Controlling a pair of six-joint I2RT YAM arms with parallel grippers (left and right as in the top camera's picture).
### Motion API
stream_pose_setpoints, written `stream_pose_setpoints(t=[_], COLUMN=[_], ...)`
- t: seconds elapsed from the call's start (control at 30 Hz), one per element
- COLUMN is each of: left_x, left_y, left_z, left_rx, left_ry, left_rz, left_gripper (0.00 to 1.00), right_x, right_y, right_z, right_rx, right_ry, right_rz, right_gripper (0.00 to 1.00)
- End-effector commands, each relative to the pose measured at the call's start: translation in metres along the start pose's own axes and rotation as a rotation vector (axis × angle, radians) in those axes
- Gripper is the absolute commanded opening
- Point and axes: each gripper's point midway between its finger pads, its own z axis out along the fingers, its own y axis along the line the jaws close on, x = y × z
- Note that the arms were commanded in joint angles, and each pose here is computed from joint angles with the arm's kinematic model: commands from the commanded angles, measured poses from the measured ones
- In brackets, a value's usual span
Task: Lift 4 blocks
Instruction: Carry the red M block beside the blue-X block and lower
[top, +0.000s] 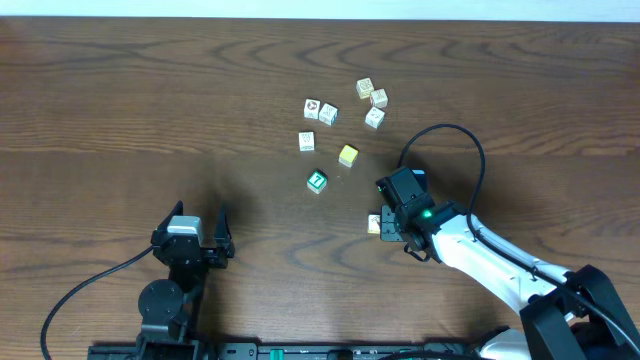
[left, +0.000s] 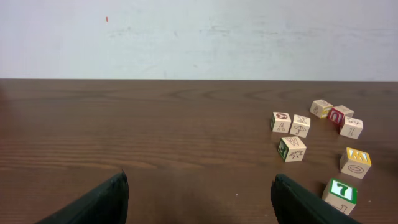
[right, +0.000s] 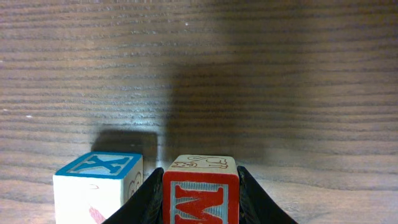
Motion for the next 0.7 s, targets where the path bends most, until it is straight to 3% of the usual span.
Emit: stream_pose_setpoints(t=[0.0, 0.1, 0.37, 0.67], left_x=[0.0154, 0.0154, 0.0154, 0.0154], left_y=[0.0029, 0.0029, 0.0029, 0.0029], left_z=[0.0004, 0.0004, 0.0004, 0.0004], left_rx=[-0.016, -0.016, -0.016, -0.016], left_ry=[0.051, 0.051, 0.051, 0.051], left_rz=[-0.004, -0.004, -0.004, -0.004], left_gripper=[0.73, 0.73, 0.73, 0.73], right_x=[0.0066, 0.0065, 0.0072, 0.0077], right_y=[-0.0034, -0.0033, -0.0027, -0.0017], right_z=[0.0066, 0.0066, 0.0066, 0.0066], right_rx=[0.027, 0.027, 0.023, 0.018], right_ry=[0.021, 0.021, 0.024, 0.027], right_rz=[0.004, 0.005, 0.005, 0.005], right_gripper=[0.14, 0.14, 0.27, 0.33])
